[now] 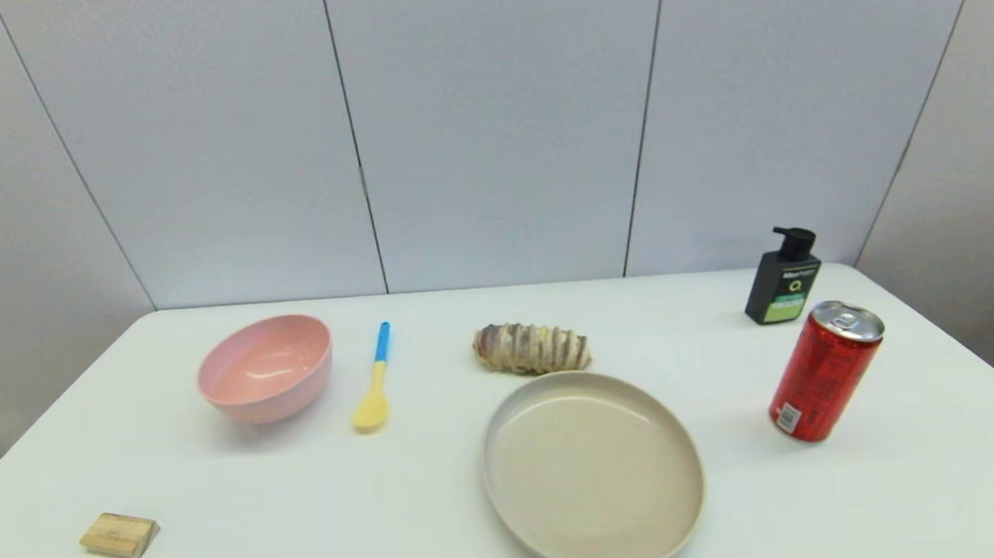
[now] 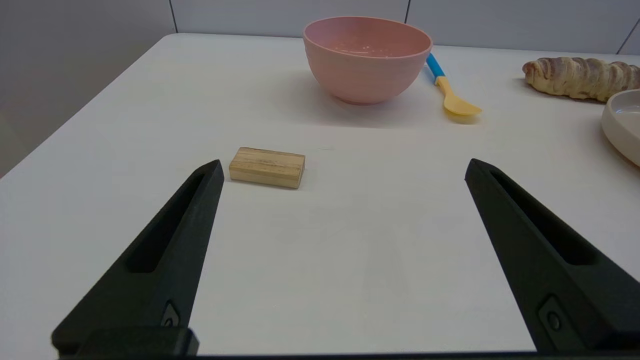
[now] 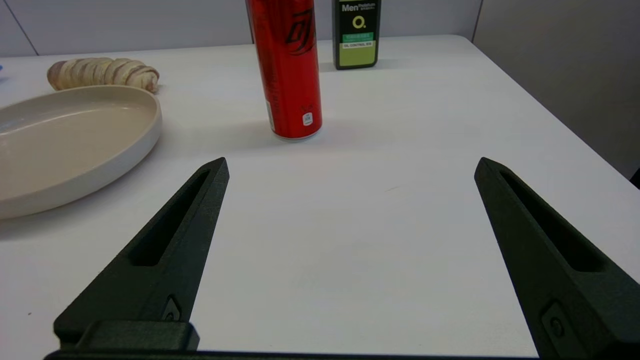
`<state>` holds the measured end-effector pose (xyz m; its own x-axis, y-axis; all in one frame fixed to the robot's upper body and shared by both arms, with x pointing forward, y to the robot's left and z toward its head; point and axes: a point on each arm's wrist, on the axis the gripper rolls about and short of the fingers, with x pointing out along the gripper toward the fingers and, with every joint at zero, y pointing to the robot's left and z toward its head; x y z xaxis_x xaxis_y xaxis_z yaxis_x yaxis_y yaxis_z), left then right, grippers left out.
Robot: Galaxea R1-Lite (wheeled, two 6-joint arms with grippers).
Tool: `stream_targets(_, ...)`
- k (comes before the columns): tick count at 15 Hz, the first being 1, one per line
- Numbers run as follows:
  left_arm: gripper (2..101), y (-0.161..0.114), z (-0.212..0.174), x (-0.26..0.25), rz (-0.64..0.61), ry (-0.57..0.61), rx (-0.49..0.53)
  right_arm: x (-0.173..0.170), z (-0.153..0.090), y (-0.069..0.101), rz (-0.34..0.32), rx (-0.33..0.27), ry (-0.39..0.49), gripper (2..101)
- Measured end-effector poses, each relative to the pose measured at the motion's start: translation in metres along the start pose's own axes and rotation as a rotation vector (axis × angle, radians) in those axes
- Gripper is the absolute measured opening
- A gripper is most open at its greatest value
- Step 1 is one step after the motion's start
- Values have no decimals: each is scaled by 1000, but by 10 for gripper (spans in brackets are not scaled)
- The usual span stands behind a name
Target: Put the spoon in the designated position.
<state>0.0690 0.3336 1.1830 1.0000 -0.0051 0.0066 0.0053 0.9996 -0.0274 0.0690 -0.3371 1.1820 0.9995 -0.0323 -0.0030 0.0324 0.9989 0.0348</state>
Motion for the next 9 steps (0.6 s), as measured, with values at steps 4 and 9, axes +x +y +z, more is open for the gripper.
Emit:
stream_targets(4,978,0,0,0,0,0,0,0,0,0,0,-1,0,973)
stream_targets(9,978,0,0,0,1,0,-1,0,0,0,0,-1,0,973)
